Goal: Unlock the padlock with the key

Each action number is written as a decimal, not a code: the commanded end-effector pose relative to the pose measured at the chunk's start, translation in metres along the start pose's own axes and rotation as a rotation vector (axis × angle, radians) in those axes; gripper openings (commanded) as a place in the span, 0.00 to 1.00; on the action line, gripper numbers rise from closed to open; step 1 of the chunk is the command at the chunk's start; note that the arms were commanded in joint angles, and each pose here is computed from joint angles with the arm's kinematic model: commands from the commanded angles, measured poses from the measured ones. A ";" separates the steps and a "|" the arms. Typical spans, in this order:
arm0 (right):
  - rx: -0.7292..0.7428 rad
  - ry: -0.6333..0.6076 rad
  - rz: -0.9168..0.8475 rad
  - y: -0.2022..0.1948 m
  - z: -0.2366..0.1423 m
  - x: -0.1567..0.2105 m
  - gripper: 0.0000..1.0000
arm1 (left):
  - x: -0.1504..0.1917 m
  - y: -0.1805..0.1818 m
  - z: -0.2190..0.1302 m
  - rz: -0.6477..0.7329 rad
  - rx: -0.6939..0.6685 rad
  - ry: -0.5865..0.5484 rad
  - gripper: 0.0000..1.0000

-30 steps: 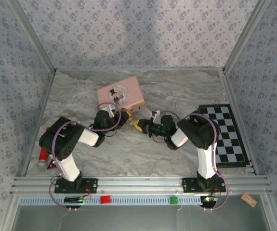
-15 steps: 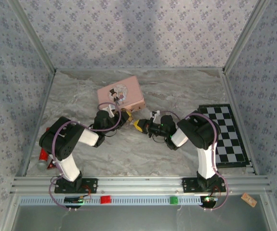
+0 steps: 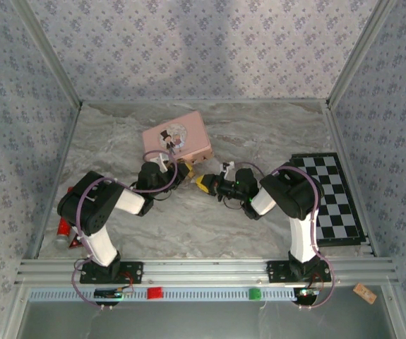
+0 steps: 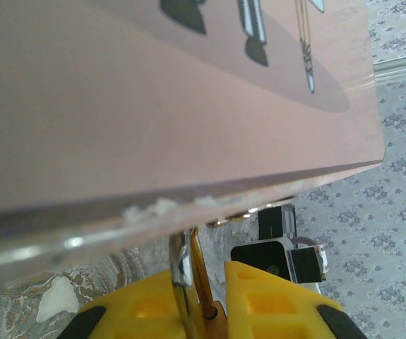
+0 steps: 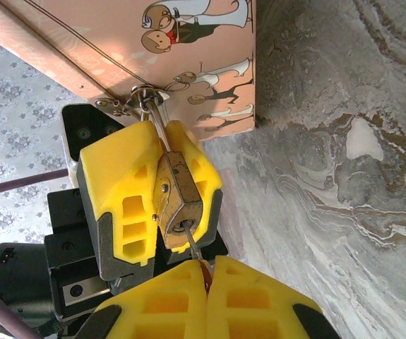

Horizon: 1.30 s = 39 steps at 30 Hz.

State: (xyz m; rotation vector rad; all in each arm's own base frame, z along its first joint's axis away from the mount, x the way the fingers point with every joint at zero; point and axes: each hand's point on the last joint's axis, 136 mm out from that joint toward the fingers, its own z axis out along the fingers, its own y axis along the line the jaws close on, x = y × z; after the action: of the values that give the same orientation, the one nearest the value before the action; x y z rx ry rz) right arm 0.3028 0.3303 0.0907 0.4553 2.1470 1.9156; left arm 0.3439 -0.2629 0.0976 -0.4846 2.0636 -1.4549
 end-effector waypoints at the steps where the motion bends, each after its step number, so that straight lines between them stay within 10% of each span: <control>1: -0.076 0.001 -0.040 0.030 0.003 -0.004 0.00 | 0.030 -0.008 0.002 -0.071 0.043 0.122 0.00; 39: -0.080 0.007 -0.043 0.031 0.004 -0.003 0.00 | 0.033 -0.011 0.005 -0.067 0.046 0.125 0.00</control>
State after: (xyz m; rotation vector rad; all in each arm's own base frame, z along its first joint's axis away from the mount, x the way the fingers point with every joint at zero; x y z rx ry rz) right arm 0.3045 0.3313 0.0929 0.4490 2.1421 1.9206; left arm 0.3416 -0.2666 0.0994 -0.4847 2.0615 -1.4719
